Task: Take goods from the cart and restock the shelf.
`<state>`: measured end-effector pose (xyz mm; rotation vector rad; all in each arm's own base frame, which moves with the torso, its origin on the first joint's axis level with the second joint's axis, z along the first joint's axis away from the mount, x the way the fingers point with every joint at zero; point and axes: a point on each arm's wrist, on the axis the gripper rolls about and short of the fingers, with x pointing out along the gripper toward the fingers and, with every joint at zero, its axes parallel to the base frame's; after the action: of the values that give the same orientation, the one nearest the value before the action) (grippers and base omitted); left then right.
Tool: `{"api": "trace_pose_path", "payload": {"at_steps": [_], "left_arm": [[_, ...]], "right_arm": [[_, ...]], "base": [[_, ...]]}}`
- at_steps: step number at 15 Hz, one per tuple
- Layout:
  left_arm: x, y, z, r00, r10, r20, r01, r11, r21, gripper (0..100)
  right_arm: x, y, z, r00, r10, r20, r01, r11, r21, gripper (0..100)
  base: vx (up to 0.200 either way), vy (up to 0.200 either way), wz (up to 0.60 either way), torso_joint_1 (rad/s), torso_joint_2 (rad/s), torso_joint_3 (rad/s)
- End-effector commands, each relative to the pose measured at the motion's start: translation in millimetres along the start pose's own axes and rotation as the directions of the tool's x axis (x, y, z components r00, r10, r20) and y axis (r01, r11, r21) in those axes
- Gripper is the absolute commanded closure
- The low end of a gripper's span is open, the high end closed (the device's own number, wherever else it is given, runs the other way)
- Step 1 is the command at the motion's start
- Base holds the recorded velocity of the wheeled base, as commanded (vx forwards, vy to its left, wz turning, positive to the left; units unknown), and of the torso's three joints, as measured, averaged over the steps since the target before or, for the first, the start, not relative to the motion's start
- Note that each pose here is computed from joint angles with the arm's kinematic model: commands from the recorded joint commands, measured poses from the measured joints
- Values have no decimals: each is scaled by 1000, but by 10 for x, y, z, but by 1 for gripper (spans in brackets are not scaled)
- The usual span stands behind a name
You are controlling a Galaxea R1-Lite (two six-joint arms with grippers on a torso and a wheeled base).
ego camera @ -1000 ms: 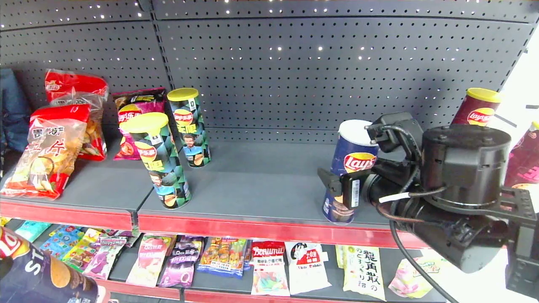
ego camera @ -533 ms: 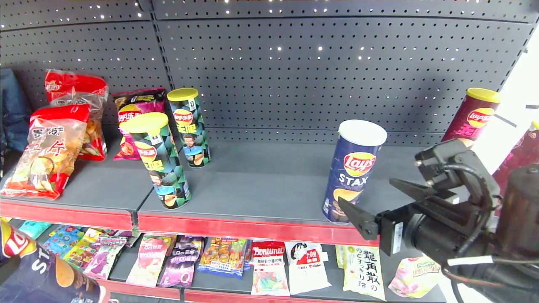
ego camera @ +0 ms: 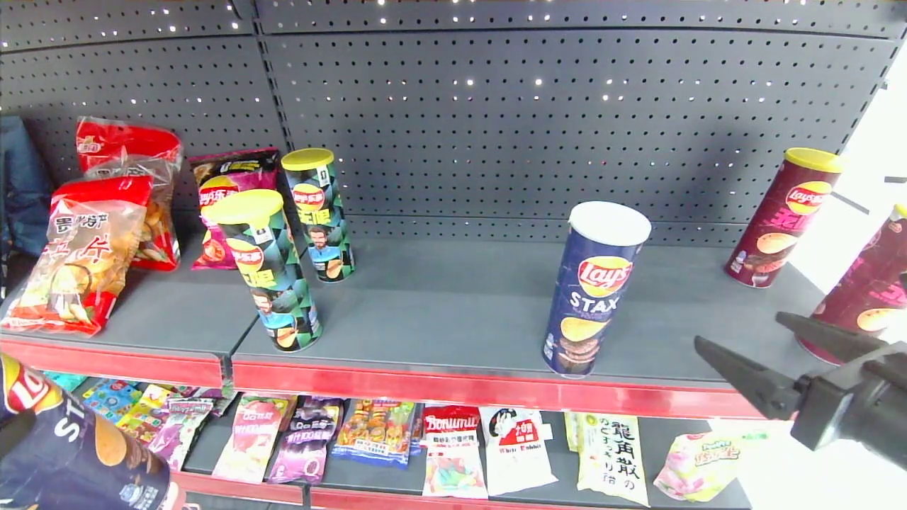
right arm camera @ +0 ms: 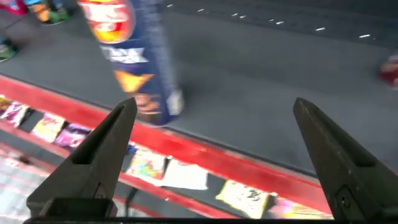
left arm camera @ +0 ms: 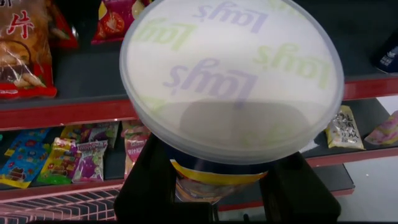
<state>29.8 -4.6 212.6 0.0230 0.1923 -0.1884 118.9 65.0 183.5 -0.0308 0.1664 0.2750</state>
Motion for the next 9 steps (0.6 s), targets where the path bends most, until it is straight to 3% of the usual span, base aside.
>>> {"api": "trace_pose_path", "payload": {"at_steps": [1,3,5,7,9], "left_arm": [[84,9,112,999,-27,22,27,1000,4,100],[85,-5,182,994,-98,38,97,995,29,100],[50,-26,115,987,-160,5,158,982,106,100],[7,-33,54,987,-158,-29,160,981,112,100],[-3,-32,52,989,-149,-20,150,983,105,100]], "right_arm": [[-408,-467,-139,990,-108,90,115,990,-83,0],[-608,-567,-238,966,-251,64,257,959,-120,0],[-812,-474,-352,966,-252,51,256,962,-100,0],[-996,-377,-482,967,-253,12,253,963,-91,0],[-1099,-321,-577,966,-258,18,259,961,-94,0]], "base": [[0,0,0,0,0,0],[0,0,0,0,0,0],[0,0,0,0,0,0],[0,0,0,0,0,0],[0,0,0,0,0,0]]}}
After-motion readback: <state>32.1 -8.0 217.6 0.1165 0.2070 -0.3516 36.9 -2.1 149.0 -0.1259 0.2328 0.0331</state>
